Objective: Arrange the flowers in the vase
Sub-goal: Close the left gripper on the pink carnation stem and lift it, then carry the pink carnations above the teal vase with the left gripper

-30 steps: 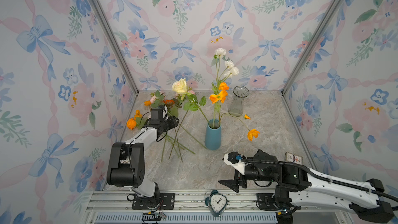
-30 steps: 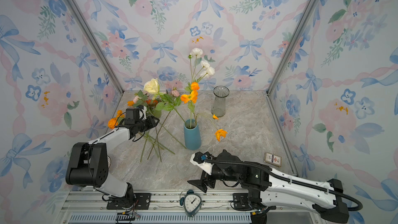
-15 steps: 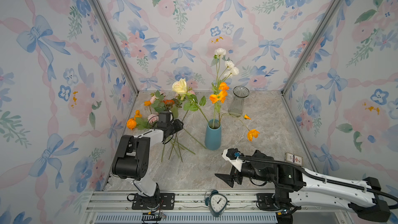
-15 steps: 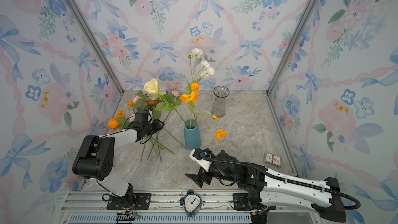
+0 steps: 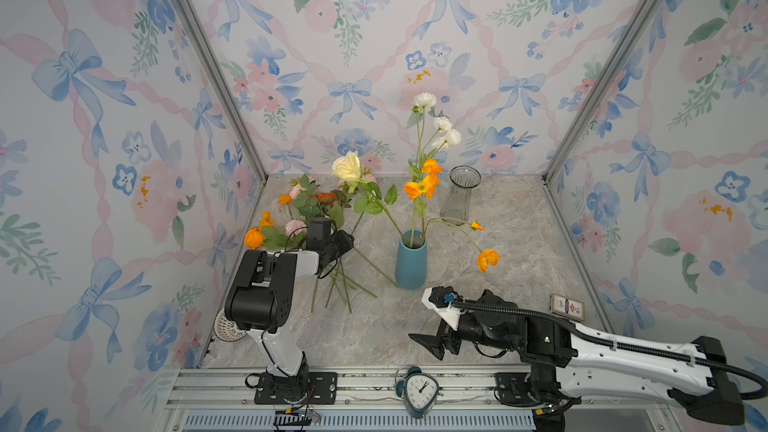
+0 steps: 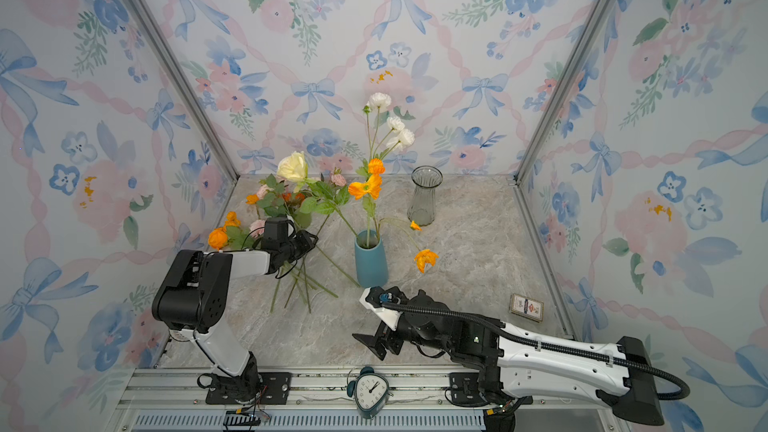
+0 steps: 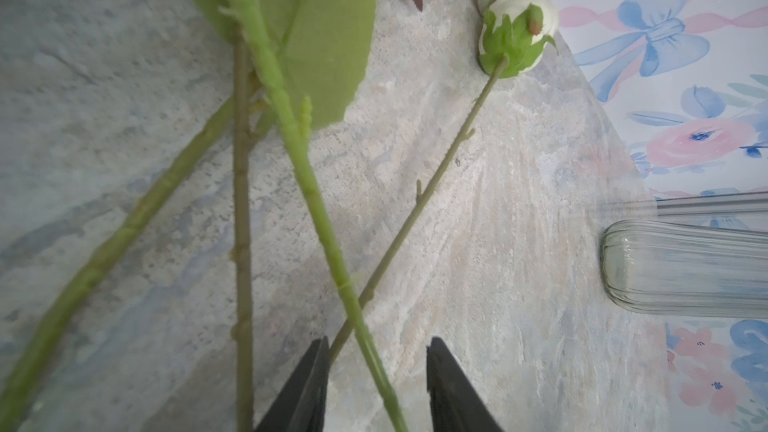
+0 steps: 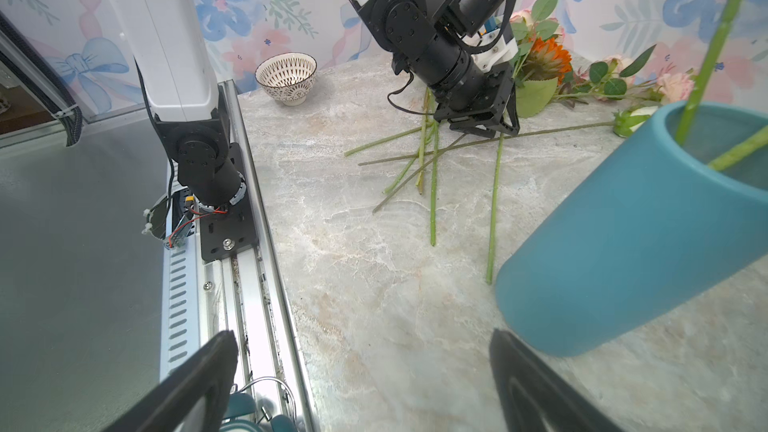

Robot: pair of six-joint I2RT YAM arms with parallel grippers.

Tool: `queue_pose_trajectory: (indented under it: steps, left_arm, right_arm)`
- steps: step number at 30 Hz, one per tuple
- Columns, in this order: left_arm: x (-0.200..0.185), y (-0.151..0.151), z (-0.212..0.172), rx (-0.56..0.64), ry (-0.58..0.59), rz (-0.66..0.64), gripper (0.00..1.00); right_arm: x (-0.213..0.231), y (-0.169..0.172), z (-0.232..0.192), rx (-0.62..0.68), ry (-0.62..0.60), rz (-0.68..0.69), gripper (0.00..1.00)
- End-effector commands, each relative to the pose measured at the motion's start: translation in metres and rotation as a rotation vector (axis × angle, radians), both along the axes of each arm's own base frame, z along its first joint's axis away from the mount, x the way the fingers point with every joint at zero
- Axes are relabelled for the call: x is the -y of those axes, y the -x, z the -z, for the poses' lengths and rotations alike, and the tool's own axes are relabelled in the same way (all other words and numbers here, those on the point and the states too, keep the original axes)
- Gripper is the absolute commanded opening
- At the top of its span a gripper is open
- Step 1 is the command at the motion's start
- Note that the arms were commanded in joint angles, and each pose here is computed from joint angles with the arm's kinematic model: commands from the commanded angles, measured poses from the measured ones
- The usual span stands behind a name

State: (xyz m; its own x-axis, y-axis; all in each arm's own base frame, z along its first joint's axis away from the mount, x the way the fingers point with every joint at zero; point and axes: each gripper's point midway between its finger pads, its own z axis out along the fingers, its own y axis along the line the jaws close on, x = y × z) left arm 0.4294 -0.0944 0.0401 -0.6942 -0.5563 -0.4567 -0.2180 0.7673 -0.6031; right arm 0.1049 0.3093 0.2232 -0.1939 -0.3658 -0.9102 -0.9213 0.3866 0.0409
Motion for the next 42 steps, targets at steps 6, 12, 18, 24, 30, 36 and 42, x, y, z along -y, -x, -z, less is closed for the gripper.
queue_pose_trajectory:
  steps: [6, 12, 18, 24, 30, 36, 42]
  left_arm:
    - [0.004, -0.015, -0.018, 0.071, 0.033, -0.01, 0.25]
    - [0.008, -0.013, -0.043, 0.141, 0.062, 0.009, 0.0]
    - [0.003, 0.004, -0.108, 0.291, 0.066, 0.015, 0.0]
    - [-0.023, 0.032, -0.169, 0.423, -0.091, -0.034, 0.0]
    - [-0.051, 0.067, -0.233, 0.587, -0.248, -0.109, 0.0]
    - [-0.064, 0.109, -0.296, 0.781, -0.279, -0.172, 0.0]
    - [-0.04, 0.177, -0.392, 1.175, -0.22, -0.074, 0.0]
  right_arm:
    - [-0.006, 0.001, 0.0, 0.027, 0.0, -0.027, 0.97]
    - [-0.015, -0.007, -0.005, 0.076, 0.003, -0.091, 0.97]
    - [-0.026, -0.021, -0.027, 0.131, -0.023, -0.185, 0.97]
    - [-0.021, -0.031, -0.005, 0.206, -0.079, -0.182, 0.97]
    - [-0.008, -0.031, -0.004, 0.221, -0.149, -0.145, 0.97]
    - [-0.005, -0.032, -0.001, 0.224, -0.185, -0.121, 0.97]
    - [0.002, -0.047, 0.002, 0.262, -0.206, -0.027, 0.97]
